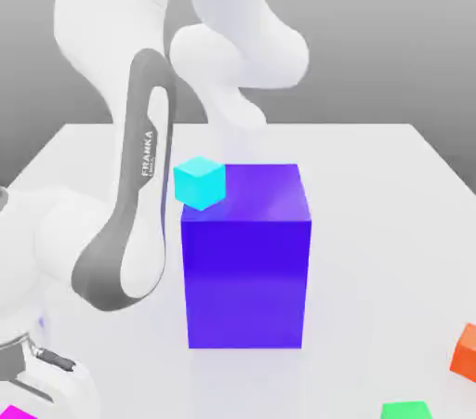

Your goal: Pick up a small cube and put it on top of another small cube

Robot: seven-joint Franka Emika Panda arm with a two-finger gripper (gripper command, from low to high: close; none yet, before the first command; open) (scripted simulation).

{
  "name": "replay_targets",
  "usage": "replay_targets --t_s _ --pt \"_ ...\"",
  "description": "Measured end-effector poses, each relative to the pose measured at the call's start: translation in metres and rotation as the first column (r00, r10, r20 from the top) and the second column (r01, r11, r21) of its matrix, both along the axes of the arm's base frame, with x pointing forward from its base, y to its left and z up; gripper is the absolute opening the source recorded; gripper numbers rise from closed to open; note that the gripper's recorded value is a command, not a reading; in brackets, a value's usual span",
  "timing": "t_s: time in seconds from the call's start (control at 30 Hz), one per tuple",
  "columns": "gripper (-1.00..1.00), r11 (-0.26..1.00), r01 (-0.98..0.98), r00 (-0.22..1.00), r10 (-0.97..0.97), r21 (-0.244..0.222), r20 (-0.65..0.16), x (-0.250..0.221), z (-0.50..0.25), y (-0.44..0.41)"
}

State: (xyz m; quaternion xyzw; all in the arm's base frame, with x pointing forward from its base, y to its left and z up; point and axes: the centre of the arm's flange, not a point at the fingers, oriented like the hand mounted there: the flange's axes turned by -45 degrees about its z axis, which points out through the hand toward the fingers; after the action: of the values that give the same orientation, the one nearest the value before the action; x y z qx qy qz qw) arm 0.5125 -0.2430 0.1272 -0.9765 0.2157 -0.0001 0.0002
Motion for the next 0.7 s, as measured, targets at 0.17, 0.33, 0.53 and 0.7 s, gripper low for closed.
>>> replay_targets --t_s 0.17,0.33,0.53,0.7 --pt "-1.0 1.0 -0.003 1.0 0.003 0.001 0.0 0.001 0.056 0.002" --pt "-1.0 0.991 -0.133 0.991 0.134 0.025 -0.013 0.036 0.069 0.107" --pt "-1.0 0.951 -0.309 0.951 0.31 0.033 -0.019 0.052 0.085 0.254" --pt "-1.0 0.894 -0.448 0.894 0.448 0.018 -0.01 0.038 0.104 0.375"
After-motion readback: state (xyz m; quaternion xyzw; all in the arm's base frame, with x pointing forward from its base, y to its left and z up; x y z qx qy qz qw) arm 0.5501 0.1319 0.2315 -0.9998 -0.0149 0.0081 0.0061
